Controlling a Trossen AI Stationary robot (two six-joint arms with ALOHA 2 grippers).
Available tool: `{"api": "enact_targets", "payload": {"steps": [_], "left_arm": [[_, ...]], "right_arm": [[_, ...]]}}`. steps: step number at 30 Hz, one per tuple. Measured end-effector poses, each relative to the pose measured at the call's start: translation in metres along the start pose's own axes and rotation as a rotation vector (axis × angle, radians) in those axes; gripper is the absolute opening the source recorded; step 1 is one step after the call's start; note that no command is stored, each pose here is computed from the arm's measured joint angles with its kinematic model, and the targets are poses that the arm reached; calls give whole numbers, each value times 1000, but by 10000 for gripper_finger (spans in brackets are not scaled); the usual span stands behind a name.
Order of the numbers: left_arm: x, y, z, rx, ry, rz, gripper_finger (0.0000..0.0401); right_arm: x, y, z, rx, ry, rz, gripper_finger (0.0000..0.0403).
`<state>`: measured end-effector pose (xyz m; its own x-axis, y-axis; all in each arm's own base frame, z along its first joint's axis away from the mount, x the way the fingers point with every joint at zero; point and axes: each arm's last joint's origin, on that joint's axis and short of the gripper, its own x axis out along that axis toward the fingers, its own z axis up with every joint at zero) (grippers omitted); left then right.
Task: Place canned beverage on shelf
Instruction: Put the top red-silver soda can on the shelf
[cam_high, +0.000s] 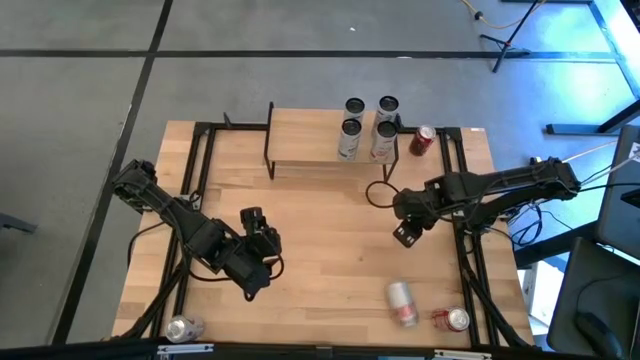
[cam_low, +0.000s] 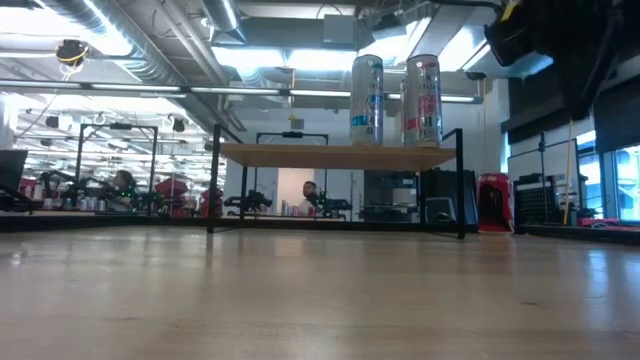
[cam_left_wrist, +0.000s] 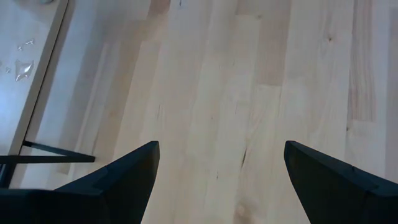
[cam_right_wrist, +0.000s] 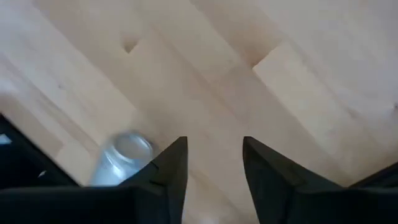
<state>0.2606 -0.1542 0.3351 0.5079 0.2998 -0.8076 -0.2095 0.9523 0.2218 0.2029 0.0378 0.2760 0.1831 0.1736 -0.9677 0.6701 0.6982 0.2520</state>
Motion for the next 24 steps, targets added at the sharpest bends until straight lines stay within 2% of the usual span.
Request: {"api": "enact_targets", "payload": {"steps": [3, 5, 7, 10, 12, 14, 17, 20, 24], "left_arm": [[0, 0, 0, 0, 0, 0, 332], [0, 0, 0, -3, -4, -4, 332], [0, -2, 2, -17, -17, -27, 332], [8, -14, 6, -26, -60, -138, 332], [17, -23, 5, -9, -70, -250, 332], [27, -31, 2, -15, -74, -323, 332], [43, -33, -3, -38, -70, -351, 332], [57, -34, -8, -62, -79, -366, 332], [84, -49, -23, -69, -63, -467, 332]], "right_arm": [[0, 2, -1, 20, 37, 43, 176], [0, 14, -5, 18, 56, 137, 205], [2, 34, -13, -56, 28, 244, 236], [10, 62, -29, -139, -22, 335, 273], [17, 79, -35, -139, -58, 389, 289], [32, 96, -39, -125, -71, 416, 295], [60, 116, -45, -124, -21, 426, 298], [82, 128, -48, -126, 9, 424, 298], [103, 140, -48, -118, 13, 454, 298]]}}
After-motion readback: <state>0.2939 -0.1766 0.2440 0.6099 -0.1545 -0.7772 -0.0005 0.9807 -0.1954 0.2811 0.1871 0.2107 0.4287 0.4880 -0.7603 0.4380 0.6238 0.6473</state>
